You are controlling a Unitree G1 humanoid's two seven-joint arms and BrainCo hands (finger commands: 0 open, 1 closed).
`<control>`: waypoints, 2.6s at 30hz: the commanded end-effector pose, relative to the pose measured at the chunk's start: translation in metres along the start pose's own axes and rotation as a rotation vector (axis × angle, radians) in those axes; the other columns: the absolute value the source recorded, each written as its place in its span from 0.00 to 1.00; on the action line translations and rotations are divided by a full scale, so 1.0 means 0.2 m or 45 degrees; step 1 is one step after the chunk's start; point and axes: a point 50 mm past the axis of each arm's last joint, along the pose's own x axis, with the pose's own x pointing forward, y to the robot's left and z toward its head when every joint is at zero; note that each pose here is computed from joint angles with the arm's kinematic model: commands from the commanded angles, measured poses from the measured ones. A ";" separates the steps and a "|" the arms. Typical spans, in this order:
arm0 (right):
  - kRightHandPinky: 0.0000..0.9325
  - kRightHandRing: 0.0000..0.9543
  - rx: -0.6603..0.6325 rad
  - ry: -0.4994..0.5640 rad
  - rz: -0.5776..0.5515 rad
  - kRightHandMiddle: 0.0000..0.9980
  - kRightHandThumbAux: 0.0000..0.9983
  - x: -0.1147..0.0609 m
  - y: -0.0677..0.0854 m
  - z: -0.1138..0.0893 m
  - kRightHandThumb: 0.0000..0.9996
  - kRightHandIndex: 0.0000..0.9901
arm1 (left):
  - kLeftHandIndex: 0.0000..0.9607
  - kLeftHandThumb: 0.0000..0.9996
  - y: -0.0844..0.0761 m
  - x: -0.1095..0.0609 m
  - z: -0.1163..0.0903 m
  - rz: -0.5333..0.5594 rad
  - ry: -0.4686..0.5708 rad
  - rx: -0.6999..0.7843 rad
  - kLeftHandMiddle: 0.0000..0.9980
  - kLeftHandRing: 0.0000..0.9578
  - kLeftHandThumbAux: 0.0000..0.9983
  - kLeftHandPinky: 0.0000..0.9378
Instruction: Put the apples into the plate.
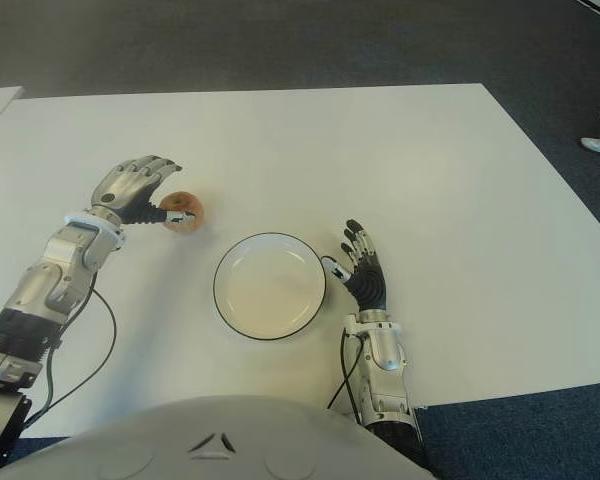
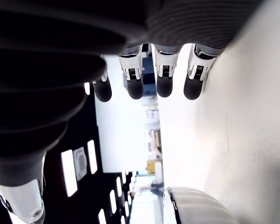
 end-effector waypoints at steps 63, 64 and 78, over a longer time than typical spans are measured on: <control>0.11 0.08 0.023 -0.010 -0.033 0.10 0.63 -0.05 -0.09 0.00 0.23 0.14 | 0.44 0.69 -0.50 0.11 -0.01 -0.286 0.101 0.012 0.64 0.66 0.63 0.66; 0.11 0.08 0.022 -0.011 -0.034 0.10 0.64 -0.06 -0.09 0.00 0.23 0.13 | 0.45 0.71 -0.50 0.11 -0.01 -0.285 0.097 0.019 0.66 0.69 0.65 0.69; 0.14 0.10 0.037 -0.029 -0.067 0.12 0.64 -0.05 -0.10 0.00 0.24 0.14 | 0.46 0.74 -0.49 0.09 0.01 -0.133 0.062 -0.102 0.80 0.82 0.69 0.81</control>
